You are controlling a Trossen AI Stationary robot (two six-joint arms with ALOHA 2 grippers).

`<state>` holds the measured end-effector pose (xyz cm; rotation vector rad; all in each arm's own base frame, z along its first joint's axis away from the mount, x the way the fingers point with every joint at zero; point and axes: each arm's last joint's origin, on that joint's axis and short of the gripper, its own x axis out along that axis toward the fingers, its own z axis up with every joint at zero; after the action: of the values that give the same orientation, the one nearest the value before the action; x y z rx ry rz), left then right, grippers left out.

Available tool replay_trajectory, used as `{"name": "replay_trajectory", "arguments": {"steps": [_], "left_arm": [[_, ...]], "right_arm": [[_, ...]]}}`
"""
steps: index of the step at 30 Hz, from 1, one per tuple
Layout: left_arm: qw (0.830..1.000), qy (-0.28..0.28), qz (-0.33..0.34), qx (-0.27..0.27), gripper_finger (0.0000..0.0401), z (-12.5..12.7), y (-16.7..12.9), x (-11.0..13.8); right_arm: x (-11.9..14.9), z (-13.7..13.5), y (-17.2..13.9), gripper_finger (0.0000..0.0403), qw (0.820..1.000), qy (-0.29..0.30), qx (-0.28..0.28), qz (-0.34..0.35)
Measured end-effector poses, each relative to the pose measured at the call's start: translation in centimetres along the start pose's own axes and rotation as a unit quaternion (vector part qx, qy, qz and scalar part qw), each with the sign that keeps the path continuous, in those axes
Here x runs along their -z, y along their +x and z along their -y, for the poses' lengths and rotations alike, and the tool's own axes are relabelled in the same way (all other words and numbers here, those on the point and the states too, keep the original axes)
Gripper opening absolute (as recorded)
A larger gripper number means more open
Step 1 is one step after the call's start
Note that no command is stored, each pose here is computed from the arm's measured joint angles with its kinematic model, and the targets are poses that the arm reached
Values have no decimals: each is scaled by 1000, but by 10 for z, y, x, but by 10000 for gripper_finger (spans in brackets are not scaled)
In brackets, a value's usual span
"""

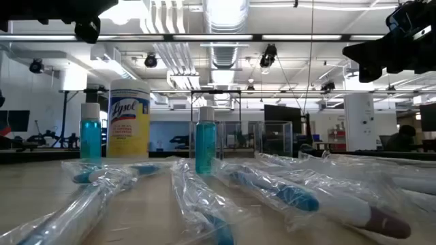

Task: Pick & Place toothbrushing station
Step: Put the blue mouthwash bottle into the middle section of the transparent organizer

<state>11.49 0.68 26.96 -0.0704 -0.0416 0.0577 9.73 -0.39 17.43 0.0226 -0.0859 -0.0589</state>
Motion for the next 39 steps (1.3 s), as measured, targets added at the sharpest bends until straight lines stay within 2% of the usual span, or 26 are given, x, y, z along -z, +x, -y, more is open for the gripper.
{"name": "replay_trajectory", "arguments": {"steps": [10,18,30,39], "left_arm": [[1000,-3,-5,3,2,0,1,1],[1000,-5,-7,16,2,5,4,-24],[992,-2,-119,33,3,18,28,-71],[976,17,-214,37,2,26,44,-89]], "right_arm": [[0,0,0,8,1000,-2,0,0],[0,0,0,8,1000,0,0,0],[0,0,0,8,1000,-15,3,0],[0,1,0,8,1000,-15,25,1]]}}
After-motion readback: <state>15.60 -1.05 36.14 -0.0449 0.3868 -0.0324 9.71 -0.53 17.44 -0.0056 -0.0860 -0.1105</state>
